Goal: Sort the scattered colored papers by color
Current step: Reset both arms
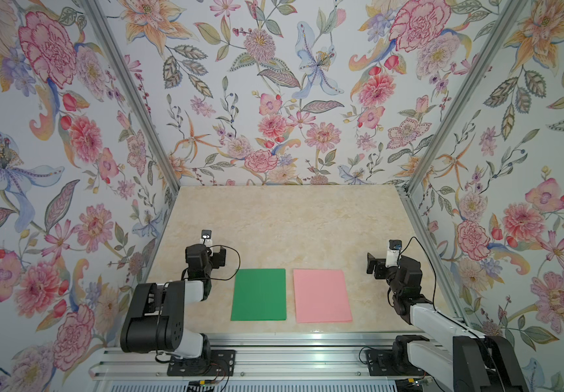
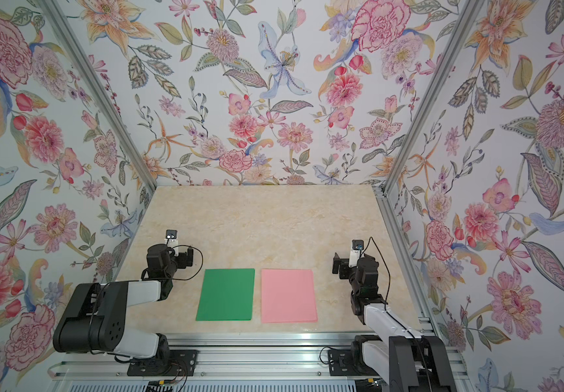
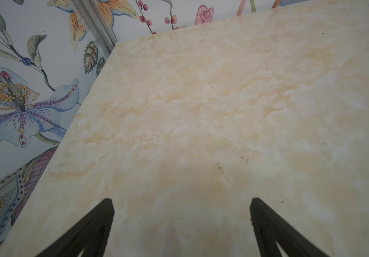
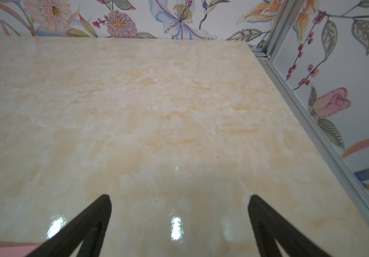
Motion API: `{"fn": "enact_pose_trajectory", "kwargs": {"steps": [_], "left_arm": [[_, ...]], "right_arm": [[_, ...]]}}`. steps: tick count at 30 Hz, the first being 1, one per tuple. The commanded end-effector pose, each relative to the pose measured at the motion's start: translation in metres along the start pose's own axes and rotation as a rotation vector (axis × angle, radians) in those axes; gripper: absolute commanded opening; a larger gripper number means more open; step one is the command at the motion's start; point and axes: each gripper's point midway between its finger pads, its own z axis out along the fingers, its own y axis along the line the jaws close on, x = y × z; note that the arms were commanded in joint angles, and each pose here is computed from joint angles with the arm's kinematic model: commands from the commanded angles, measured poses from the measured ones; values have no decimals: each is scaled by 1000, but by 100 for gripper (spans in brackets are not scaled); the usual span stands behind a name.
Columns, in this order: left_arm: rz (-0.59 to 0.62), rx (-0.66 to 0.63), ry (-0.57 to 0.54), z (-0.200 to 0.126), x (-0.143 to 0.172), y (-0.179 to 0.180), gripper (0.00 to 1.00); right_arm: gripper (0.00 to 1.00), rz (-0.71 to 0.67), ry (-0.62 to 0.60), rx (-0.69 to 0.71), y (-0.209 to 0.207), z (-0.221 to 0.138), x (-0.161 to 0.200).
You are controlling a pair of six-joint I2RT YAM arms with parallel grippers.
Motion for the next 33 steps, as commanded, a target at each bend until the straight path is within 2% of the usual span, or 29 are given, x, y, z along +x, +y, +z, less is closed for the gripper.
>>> {"fn": "enact_pose_trajectory", "kwargs": {"steps": [1,4,6,7,9,10,12,33], "left_arm": [[-13,108,-113,-4,-21,-17,98],[-6,116,-114,-3,-21,-19,99],[7,114,-112,-3,-21,-21,98],[27,115,-111,-3,-19,-25,98],[34,100,-112,-3,-15,-26,98],[35,99,-116,-4,-15,-26,99],[36,100,-117,-4,-15,-26,98],[44,69,-117,-4,-14,-25,98]], "right_arm": [[100,-43,-186,4,-3,1,-34],[100,-42,-181,-75,10,16,-35],[100,-71,-159,-134,21,31,-23],[100,-63,-170,-120,20,41,-22],[100,-12,-83,-57,3,48,-15],[100,0,-108,-48,2,50,-19],[100,-1,-76,-49,2,52,-16],[100,-5,-79,-13,-1,53,-16]]}}
